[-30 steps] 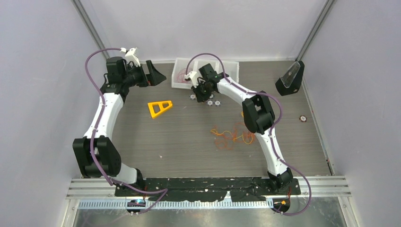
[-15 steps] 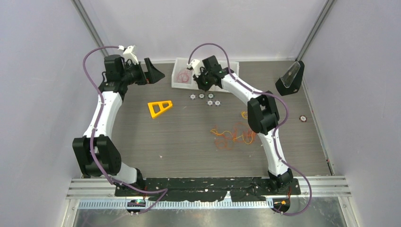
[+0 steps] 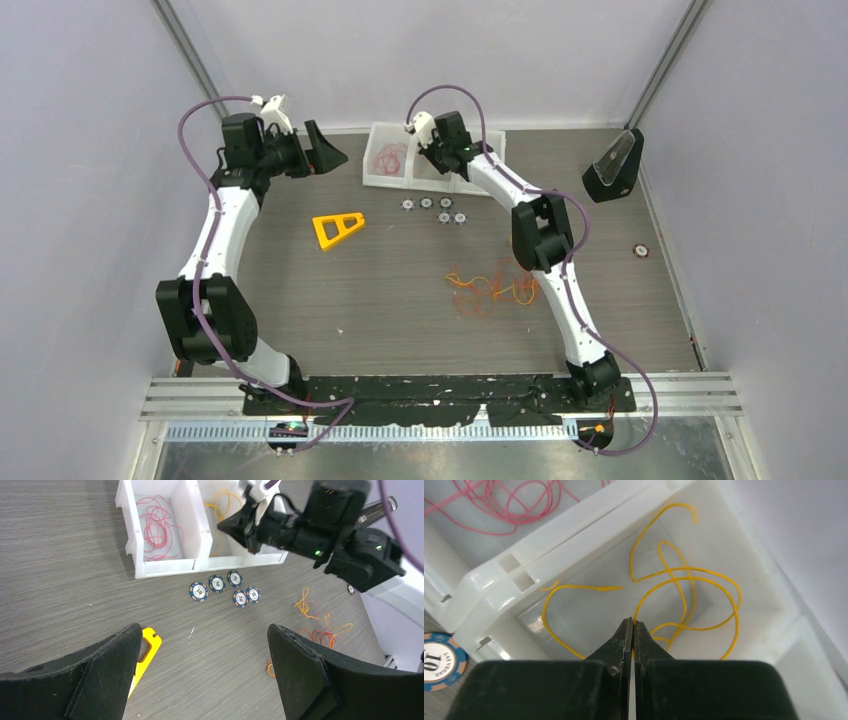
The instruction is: Untangle the cables
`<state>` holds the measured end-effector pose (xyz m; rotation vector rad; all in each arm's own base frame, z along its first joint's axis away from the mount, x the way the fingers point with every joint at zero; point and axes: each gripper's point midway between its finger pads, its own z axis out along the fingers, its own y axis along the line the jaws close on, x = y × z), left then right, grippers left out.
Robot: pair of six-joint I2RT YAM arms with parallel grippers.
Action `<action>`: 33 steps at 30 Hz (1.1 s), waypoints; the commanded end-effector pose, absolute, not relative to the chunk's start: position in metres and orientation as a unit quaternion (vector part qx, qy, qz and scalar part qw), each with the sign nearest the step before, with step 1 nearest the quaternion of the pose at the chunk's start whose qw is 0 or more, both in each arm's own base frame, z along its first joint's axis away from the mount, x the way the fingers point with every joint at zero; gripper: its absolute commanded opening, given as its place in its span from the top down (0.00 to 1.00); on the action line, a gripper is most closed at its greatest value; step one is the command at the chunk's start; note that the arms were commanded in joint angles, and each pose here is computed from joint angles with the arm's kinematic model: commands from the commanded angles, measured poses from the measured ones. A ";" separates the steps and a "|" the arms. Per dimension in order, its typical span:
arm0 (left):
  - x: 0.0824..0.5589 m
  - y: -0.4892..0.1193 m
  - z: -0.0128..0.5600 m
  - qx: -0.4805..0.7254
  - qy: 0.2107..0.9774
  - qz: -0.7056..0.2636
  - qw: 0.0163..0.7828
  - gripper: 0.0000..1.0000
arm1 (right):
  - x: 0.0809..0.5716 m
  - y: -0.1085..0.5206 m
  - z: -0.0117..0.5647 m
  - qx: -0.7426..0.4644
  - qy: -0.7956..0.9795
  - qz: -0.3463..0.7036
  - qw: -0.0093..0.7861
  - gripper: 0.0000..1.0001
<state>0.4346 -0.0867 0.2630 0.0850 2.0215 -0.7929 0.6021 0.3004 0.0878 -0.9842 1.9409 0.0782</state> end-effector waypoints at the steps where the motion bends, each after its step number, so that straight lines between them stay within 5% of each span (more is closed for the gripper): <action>1: 0.442 -0.083 0.280 0.045 0.813 -0.329 0.478 0.02 | 0.611 0.322 0.112 -0.427 0.753 0.011 0.500 0.95; 6: 0.446 -0.084 0.285 0.047 0.811 -0.334 0.478 0.02 | 0.596 0.329 0.105 -0.458 0.745 0.009 0.485 0.89; 18: 0.450 -0.086 0.313 0.061 0.790 -0.333 0.512 0.00 | 0.557 0.307 0.223 -0.424 0.735 0.027 0.529 0.38; 25: 0.453 -0.075 0.335 0.092 0.782 -0.276 0.552 0.00 | 0.478 0.264 0.234 -0.445 0.776 0.092 0.438 0.06; 33: 0.429 -0.101 0.323 0.230 0.782 -0.173 0.553 0.00 | 0.349 0.167 0.158 -0.422 0.860 0.145 0.247 0.04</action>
